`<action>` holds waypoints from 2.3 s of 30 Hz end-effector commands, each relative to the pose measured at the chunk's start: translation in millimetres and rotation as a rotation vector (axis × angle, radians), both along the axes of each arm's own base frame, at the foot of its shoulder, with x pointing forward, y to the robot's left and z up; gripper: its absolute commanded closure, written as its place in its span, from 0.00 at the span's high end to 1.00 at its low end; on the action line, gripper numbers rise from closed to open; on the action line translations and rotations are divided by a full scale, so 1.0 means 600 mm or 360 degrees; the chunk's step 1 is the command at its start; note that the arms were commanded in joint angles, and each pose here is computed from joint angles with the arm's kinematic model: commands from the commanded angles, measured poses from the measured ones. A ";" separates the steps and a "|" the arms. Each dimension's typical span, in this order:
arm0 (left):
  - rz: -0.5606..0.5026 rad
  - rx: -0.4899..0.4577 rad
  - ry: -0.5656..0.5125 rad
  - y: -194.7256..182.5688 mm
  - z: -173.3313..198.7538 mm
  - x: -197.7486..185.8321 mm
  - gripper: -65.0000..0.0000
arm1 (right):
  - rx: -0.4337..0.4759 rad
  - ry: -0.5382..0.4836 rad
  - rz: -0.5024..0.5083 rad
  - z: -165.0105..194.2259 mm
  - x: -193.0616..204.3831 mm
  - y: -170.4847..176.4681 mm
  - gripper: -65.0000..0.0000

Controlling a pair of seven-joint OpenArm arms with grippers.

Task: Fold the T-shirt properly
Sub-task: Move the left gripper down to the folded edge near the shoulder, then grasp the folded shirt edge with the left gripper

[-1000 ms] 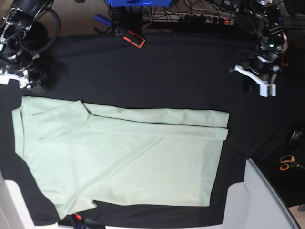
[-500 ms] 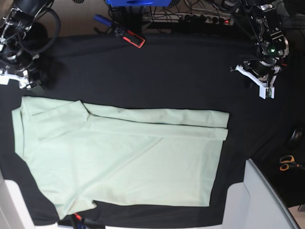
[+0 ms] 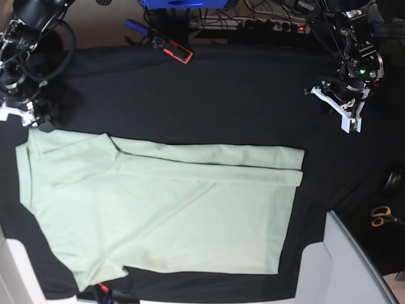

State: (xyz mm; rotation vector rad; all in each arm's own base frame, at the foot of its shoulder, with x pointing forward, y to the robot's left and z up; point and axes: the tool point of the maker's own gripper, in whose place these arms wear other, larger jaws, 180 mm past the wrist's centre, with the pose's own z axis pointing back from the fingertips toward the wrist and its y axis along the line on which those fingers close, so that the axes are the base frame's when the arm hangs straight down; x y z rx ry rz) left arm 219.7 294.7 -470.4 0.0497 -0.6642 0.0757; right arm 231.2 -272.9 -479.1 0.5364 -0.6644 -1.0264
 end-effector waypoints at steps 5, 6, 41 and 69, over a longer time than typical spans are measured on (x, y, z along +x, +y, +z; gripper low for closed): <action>0.0006 0.0001 -0.0065 0.005 0.014 0.013 0.41 | -0.0056 -0.0099 -0.0029 0.032 0.036 -0.037 0.56; 0.0022 -0.0036 -0.0088 0.001 0.017 0.016 0.46 | -0.0057 -0.0105 -0.0033 0.034 0.041 -0.042 0.56; 0.0260 -0.0118 -0.0247 0.064 0.054 0.016 0.50 | 0.0162 -0.0110 -0.0254 0.002 0.099 -0.087 0.51; 0.0293 -0.0296 -0.0439 0.007 0.078 0.110 0.68 | 0.0185 -0.0104 -0.0249 -0.001 0.101 -0.079 0.00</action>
